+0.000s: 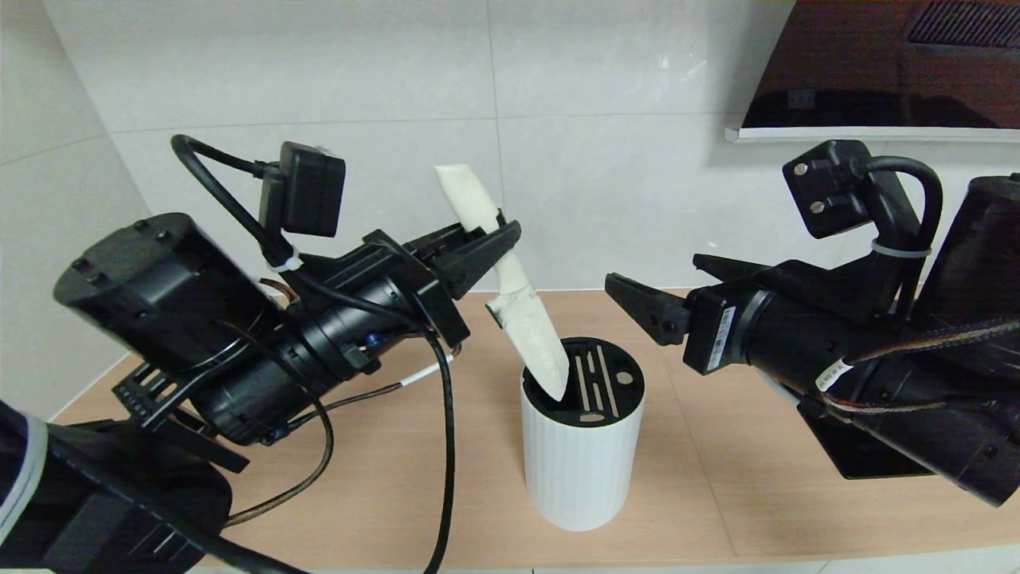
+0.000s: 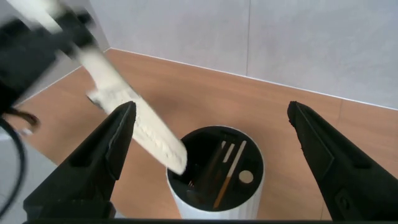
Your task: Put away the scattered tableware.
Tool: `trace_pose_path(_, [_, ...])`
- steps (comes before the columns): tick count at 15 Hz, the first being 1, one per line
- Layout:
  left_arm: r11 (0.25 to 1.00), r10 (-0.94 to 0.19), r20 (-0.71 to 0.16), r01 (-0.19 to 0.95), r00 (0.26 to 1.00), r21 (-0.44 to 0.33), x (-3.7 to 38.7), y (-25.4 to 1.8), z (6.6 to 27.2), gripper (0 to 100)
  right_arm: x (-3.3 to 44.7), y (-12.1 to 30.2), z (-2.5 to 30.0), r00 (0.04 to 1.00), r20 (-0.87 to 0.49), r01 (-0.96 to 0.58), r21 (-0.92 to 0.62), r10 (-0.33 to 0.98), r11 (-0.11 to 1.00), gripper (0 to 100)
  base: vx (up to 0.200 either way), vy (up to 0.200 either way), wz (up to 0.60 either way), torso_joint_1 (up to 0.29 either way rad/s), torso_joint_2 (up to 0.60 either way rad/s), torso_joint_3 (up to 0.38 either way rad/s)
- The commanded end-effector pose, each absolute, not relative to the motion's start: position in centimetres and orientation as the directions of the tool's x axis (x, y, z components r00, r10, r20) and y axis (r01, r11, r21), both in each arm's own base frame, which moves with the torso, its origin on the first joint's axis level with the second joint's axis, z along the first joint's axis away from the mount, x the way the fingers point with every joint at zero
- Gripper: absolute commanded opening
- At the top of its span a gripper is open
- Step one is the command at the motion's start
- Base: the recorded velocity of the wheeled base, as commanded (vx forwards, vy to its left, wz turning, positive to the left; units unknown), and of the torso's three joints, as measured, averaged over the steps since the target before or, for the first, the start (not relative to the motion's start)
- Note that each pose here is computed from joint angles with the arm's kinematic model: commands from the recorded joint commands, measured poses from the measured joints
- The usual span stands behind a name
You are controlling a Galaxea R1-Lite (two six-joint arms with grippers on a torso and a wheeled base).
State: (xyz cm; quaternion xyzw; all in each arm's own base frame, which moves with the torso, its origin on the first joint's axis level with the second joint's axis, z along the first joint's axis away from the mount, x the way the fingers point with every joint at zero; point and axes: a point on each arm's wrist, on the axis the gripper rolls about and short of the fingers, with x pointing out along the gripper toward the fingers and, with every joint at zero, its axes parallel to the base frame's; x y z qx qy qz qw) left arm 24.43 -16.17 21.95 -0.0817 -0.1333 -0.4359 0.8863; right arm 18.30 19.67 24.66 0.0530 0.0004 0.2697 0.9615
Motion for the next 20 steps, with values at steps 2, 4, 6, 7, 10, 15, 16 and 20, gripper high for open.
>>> trace_pose_path(2, [0.609,-0.765,0.253,0.793,0.592,-0.015,25.2,-17.0,20.1,0,18.3,19.6,24.7,0.855,0.031,-0.518,0.103,0.518,0.849,100,0.0,0.0,0.0,0.0,0.0,0.0])
trace_pose_path(4, [0.607,-0.77,0.234,0.794,0.593,-0.013,25.5,-17.4,19.4,0,18.2,19.5,24.9,0.855,0.035,-0.518,0.101,0.518,0.849,100,0.0,0.0,0.0,0.0,0.0,0.0])
trace_pose_path(6, [0.604,-0.774,0.228,0.797,0.591,-0.015,25.6,-17.6,19.2,0,18.1,19.4,24.9,0.855,0.037,-0.518,0.102,0.518,0.849,100,0.0,0.0,0.0,0.0,0.0,0.0])
trace_pose_path(7, [0.601,-0.777,0.22,0.799,0.59,-0.019,25.6,-17.7,18.9,0,18.1,19.4,24.9,0.855,0.037,-0.518,0.102,0.518,0.849,100,0.0,0.0,0.0,0.0,0.0,0.0])
trace_pose_path(10, [0.584,-0.793,0.187,0.811,0.579,-0.031,26.0,-18.8,17.6,0,18.2,19.5,24.8,0.855,0.034,-0.518,0.099,0.518,0.849,100,0.0,0.0,0.0,0.0,0.0,0.0])
trace_pose_path(15, [0.562,-0.811,0.169,0.826,0.56,-0.039,26.3,-20.5,15.3,0,18.1,19.4,25.0,0.855,0.04,-0.519,0.101,0.517,0.849,100,0.0,0.0,0.0,0.0,0.0,0.0])
trace_pose_path(16, [0.562,-0.812,0.162,0.826,0.561,-0.041,26.5,-20.6,15.0,0,18.1,19.4,25.0,0.855,0.04,-0.519,0.101,0.517,0.849,100,0.0,0.0,0.0,0.0,0.0,0.0])
trace_pose_path(20, [0.569,-0.81,0.131,0.82,0.571,-0.053,26.8,-20.8,13.9,0,18.1,19.4,25.0,0.855,0.041,-0.519,0.094,0.517,0.85,100,0.0,0.0,0.0,0.0,0.0,0.0])
